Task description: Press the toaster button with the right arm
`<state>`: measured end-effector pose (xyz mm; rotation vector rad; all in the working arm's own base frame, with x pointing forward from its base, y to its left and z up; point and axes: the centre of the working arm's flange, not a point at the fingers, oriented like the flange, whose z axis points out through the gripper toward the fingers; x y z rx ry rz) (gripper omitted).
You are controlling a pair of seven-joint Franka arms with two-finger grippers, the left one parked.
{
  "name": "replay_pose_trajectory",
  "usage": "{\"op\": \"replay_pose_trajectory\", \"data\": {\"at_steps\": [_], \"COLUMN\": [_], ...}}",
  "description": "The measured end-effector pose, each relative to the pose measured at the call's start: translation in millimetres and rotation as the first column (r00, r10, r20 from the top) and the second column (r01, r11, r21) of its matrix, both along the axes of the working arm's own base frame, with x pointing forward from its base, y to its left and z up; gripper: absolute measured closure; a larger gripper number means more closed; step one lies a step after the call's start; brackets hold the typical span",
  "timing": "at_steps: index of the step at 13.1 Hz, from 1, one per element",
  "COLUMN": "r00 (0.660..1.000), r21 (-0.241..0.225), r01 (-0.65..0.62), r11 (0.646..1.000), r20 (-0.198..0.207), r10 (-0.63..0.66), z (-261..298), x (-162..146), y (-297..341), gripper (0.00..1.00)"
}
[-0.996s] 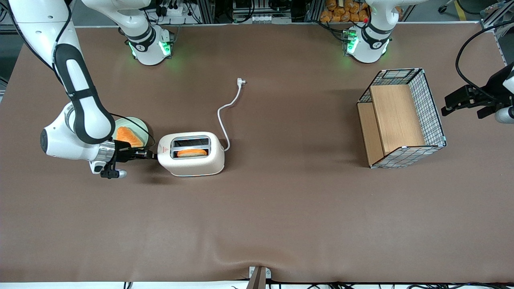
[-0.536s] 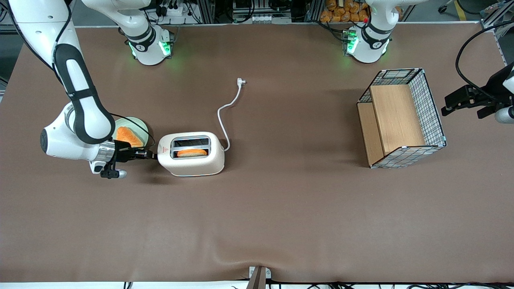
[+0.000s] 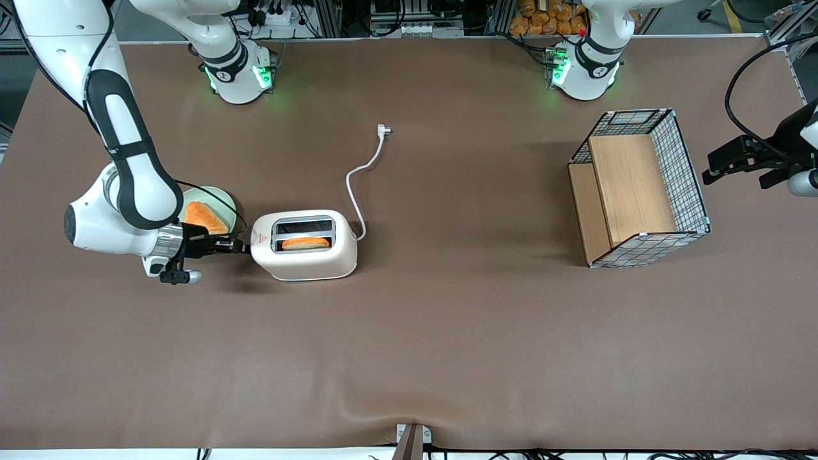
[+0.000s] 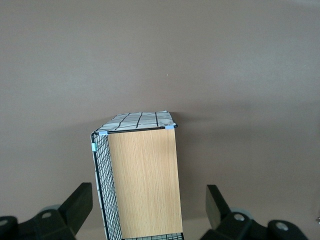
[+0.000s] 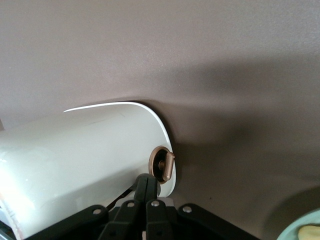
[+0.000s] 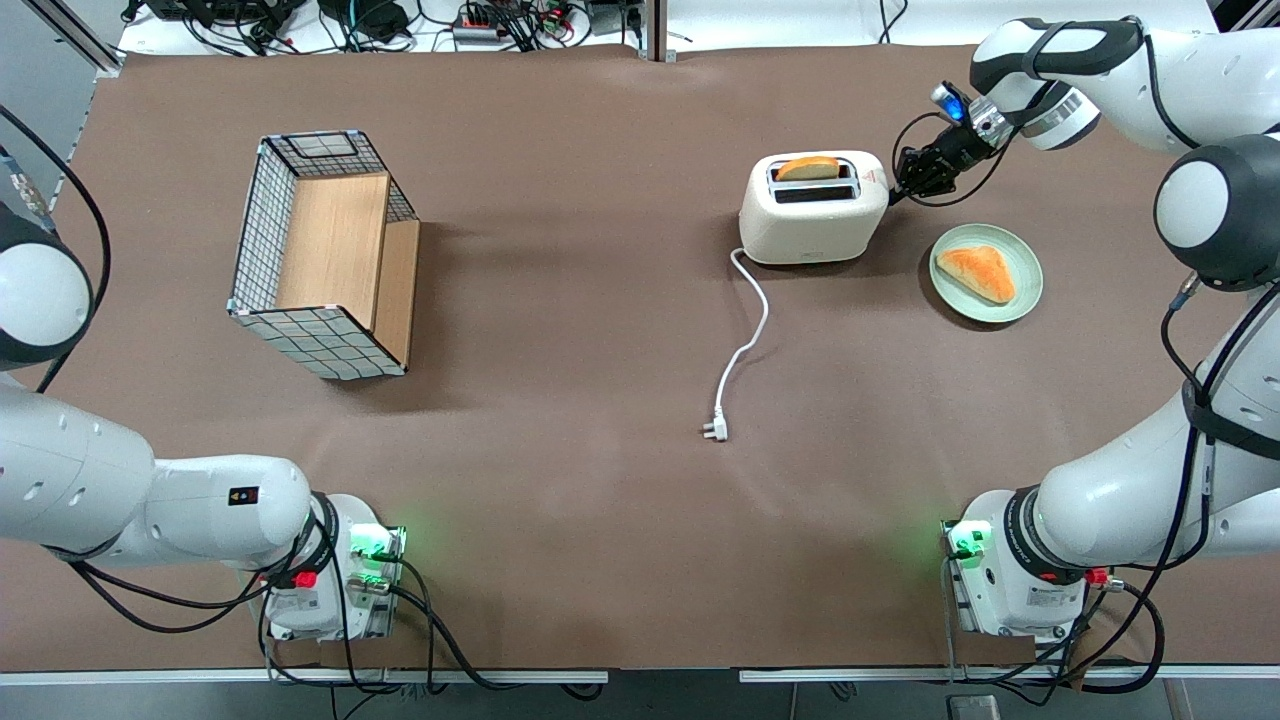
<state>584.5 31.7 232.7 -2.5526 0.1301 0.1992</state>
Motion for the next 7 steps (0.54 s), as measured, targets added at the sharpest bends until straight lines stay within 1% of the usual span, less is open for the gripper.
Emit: {"op": "replay_pose_trajectory", "data": {"at_steps": [7], "r00": [1.000], "r21": [0.004], "r01": [-0.005], "r11": [1.000], "r20": [0.006], "r10": [0.005], "z": [3.5], "x": [2.2], "y": [1.2], "gripper": [0.99]}}
